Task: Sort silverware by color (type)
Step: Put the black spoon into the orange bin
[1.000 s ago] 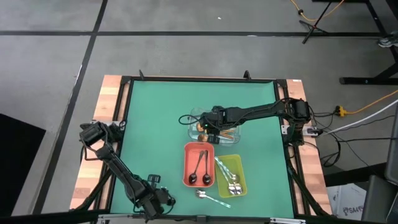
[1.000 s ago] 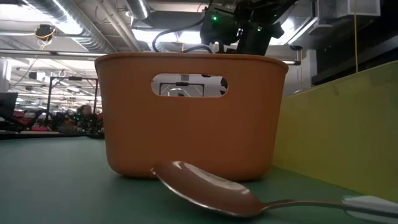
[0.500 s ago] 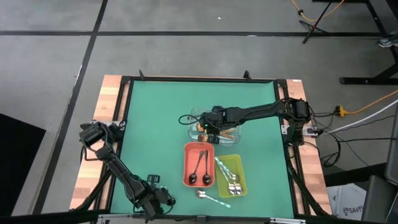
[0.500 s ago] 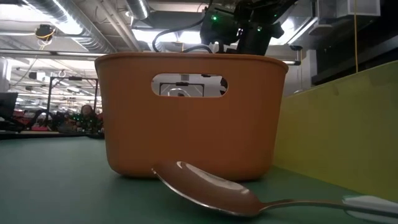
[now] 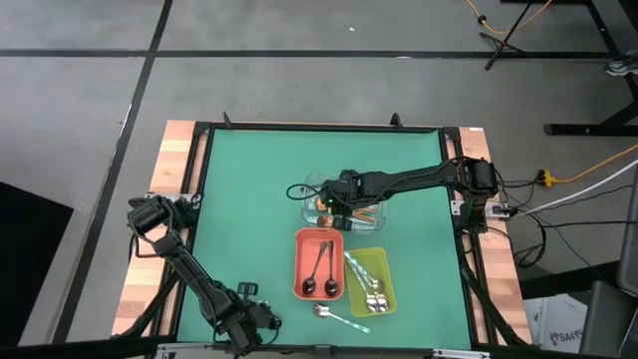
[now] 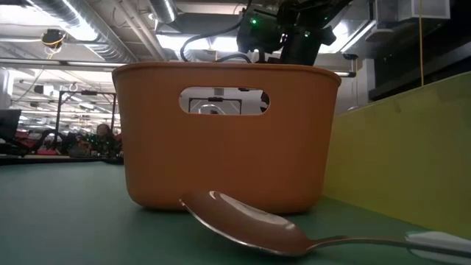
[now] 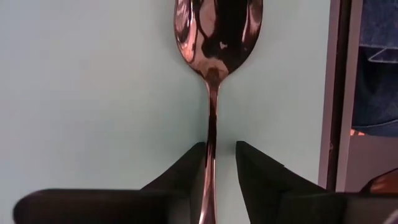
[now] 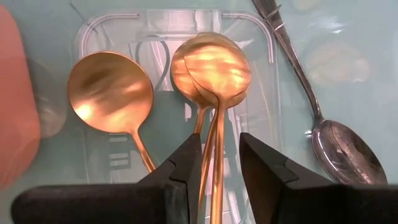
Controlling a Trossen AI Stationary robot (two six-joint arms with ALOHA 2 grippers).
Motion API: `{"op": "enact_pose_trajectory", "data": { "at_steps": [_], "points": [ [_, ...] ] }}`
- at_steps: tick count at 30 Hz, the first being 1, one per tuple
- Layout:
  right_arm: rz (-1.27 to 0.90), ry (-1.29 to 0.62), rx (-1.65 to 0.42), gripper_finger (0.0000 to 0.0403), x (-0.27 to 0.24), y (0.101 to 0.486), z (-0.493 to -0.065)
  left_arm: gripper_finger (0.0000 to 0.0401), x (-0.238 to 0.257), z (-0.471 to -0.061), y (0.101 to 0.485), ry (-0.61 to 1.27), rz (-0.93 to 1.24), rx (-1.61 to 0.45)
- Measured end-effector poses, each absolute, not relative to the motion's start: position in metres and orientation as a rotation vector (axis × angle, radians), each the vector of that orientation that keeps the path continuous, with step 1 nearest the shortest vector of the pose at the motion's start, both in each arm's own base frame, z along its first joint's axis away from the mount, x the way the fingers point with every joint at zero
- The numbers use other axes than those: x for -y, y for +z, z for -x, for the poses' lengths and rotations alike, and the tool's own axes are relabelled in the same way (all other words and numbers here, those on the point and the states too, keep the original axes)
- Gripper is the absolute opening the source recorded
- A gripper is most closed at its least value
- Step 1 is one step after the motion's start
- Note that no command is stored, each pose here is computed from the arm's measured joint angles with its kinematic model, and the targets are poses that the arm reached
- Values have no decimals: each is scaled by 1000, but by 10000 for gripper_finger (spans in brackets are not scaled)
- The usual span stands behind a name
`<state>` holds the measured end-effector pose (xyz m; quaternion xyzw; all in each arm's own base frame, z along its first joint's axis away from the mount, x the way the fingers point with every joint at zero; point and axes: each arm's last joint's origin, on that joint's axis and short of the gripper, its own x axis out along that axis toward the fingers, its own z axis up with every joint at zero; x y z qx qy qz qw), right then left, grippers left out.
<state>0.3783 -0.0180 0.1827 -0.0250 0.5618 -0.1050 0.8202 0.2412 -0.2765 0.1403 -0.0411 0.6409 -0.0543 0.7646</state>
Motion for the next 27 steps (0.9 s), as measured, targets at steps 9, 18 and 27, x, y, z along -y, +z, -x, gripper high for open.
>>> {"op": "enact_pose_trajectory", "data": {
  "at_steps": [9, 18, 27],
  "points": [
    [53, -223, -1196, 99, 18, 183, -378, 67, 276, -244, 141, -103, 93, -1363],
    [53, -224, -1197, 99, 18, 183, -378, 24, 275, -244, 140, -100, 84, -1359],
    [55, -222, -1217, 99, 18, 197, -381, 8, 276, -245, 141, -107, 84, -1367]
  ]
}}
